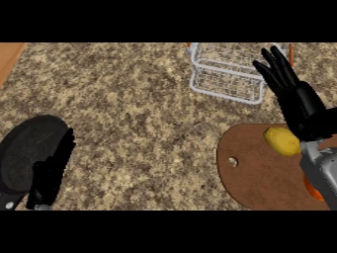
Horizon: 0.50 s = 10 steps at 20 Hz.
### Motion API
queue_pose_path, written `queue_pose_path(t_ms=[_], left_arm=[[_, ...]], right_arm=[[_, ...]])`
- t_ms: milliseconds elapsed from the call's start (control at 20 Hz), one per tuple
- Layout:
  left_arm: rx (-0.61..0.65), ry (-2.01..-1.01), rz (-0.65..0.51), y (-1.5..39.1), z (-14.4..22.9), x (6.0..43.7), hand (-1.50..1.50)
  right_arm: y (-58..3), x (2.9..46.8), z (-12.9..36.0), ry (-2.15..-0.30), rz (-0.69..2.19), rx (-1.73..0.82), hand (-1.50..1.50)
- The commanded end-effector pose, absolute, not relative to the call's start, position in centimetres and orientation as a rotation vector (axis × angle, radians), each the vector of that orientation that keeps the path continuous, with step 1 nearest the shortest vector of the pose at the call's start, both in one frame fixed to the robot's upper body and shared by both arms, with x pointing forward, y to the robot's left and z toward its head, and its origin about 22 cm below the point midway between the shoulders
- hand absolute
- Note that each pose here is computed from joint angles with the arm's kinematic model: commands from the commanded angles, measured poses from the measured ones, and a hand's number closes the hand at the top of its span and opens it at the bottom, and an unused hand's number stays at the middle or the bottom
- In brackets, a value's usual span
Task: Pick the squash from the cutting board and place it in the tiered basket
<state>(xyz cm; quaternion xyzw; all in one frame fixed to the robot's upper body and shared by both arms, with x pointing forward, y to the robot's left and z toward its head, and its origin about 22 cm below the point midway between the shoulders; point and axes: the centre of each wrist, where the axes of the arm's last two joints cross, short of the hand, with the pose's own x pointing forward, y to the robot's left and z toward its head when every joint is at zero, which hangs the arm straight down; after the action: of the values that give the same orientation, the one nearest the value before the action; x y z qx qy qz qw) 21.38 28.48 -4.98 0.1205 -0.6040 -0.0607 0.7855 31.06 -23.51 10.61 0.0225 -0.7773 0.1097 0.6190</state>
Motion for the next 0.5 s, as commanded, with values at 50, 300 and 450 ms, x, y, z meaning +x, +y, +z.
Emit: queue_pose_path(t_ms=[50,300,450], left_arm=[[0.317,-1.284,-0.093,28.9,-5.2,20.6,0.0],[0.312,-1.291,0.021,27.8,-5.4,20.8,0.0],[0.279,-1.286,0.04,26.2,-6.1,20.1,0.0]], right_arm=[[-28.6,30.4,11.8,-1.872,0.265,0.027,1.5],[-42.3,28.0,14.4,-1.721,0.232,-0.677,1.5],[-44.1,26.1,8.7,-1.716,-0.344,-0.474,-1.5]])
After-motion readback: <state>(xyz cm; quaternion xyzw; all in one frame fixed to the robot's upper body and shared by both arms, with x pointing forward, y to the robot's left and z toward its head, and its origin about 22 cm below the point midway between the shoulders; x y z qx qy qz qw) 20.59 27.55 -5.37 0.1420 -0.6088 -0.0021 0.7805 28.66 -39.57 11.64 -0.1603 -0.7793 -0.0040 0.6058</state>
